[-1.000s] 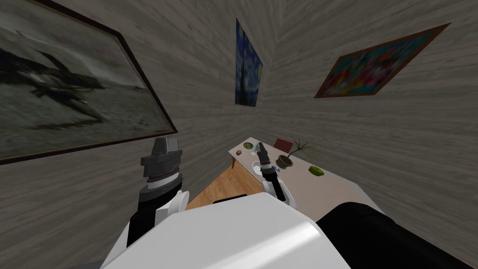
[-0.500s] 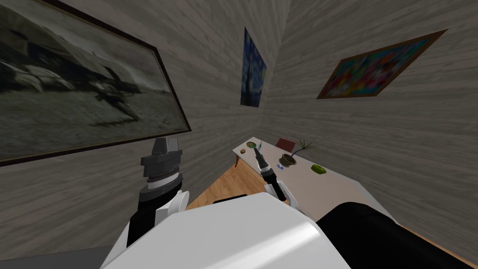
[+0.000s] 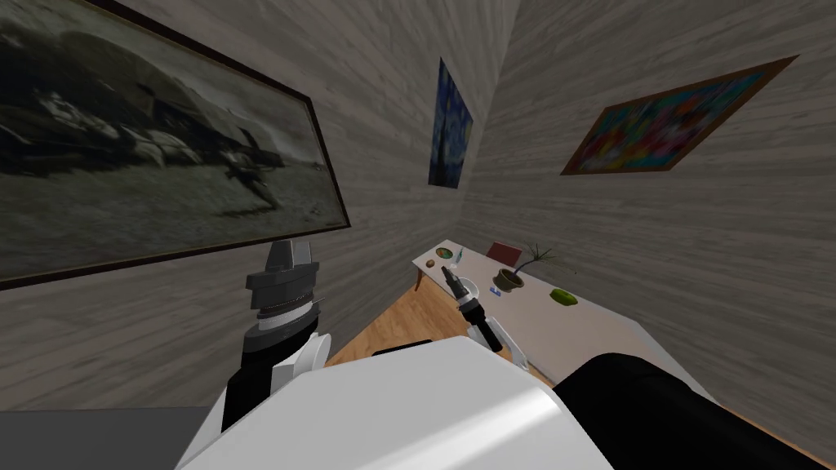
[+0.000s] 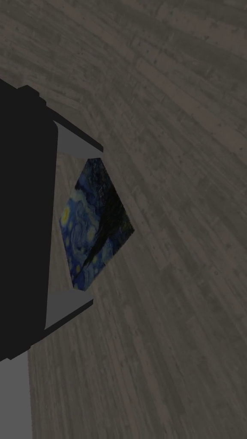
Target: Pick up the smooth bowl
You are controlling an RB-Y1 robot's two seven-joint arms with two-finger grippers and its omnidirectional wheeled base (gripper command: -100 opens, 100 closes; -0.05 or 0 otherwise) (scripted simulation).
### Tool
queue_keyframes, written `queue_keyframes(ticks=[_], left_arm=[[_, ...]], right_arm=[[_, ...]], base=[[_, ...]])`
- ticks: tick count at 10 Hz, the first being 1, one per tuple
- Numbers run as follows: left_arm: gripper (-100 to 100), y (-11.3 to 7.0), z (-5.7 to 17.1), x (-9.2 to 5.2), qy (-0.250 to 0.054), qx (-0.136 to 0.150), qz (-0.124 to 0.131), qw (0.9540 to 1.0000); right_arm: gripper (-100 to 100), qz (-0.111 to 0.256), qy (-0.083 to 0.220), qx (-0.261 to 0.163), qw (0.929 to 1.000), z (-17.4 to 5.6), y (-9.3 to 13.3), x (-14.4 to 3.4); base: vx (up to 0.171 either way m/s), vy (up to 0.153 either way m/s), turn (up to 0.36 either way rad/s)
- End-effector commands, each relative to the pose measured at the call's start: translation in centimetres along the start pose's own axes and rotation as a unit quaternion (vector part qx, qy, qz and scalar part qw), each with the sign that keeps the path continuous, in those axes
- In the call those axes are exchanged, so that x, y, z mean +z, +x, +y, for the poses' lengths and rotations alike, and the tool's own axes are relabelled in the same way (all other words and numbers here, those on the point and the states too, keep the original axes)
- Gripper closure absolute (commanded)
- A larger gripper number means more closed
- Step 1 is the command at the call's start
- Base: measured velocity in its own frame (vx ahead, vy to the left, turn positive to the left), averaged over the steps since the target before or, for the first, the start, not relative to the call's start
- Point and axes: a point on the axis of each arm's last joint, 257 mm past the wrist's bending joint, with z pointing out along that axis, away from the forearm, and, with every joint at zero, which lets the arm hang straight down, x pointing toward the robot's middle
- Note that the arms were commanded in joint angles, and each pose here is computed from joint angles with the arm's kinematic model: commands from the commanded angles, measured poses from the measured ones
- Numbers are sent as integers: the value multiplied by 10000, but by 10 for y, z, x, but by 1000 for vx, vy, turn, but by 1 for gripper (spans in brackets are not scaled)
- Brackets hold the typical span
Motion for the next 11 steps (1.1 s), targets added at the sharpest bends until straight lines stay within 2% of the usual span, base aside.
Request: queue_keyframes(ticks=[1, 2, 4, 5, 6, 8, 9, 10, 11], left_arm=[[0, 0, 0, 0, 0, 0, 0, 10000], [0, 0, 0, 0, 0, 0, 0, 10000], [0, 0, 0, 0, 0, 0, 0, 10000], [0, 0, 0, 0, 0, 0, 0, 10000], [0, 0, 0, 0, 0, 0, 0, 10000], [0, 0, 0, 0, 0, 0, 0, 10000], [0, 0, 0, 0, 0, 0, 0, 10000], [0, 0, 0, 0, 0, 0, 0, 10000], [0, 0, 0, 0, 0, 0, 0, 10000]], right_arm=[[-100, 261, 203, -320, 9989, -22, 12, -9], [-100, 278, 244, -316, 9988, -26, 14, -11], [-100, 750, 590, -864, 9917, -64, 31, -30], [-100, 786, 666, -878, 9908, -71, 34, -34], [-100, 1055, 879, -1163, 9837, -93, 42, -49], [-100, 1581, 1262, -1702, 9644, -135, 56, -82], [-100, 1616, 1298, -1732, 9628, -139, 56, -85], [-100, 1903, 1500, -2012, 9491, -162, 61, -105], [-100, 1903, 1500, -2012, 9491, -162, 61, -105]], base=[[-21, 88, 72], [-16, 79, 34], [-12, 103, 110], [-20, 88, 33], [-19, 103, 86], [-6, 113, 173], [6, 65, 55], [9, 46, 106], [7, 26, 73]])
